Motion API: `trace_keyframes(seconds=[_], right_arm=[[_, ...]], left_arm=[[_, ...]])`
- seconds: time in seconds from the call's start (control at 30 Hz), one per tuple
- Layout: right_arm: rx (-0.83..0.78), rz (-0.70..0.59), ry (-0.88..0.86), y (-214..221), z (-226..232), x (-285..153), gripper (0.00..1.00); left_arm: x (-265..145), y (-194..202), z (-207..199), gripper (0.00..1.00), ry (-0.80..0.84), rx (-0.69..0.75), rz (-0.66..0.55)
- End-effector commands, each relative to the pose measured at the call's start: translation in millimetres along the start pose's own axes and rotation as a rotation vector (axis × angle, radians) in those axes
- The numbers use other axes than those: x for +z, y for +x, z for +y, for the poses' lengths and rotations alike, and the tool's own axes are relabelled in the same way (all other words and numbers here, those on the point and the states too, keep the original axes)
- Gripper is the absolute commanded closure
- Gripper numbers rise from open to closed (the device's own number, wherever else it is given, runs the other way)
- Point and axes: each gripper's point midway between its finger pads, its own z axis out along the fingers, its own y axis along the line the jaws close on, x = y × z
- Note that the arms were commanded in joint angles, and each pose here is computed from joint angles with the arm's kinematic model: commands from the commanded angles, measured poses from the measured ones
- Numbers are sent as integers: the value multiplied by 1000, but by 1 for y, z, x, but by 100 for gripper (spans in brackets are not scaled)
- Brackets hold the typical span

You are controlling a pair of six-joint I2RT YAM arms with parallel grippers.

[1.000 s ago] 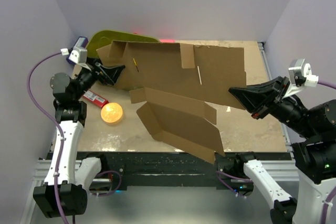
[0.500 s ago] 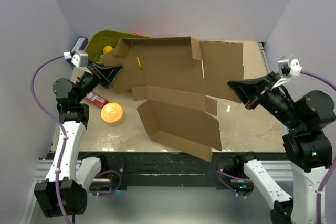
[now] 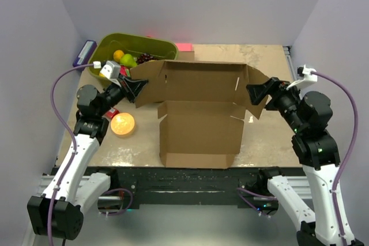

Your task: Fold the paper box

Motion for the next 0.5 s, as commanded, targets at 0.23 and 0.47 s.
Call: trace_keyframes(seconds=[0.23,0.47], right_arm=[[255,-103,-212,-11,41,-16,8],[490,-109,-473,-17,81,-22,16]], left_arm=[[0,3,9,100,-70,27,-9],[4,9,5,100,-77,77,20]])
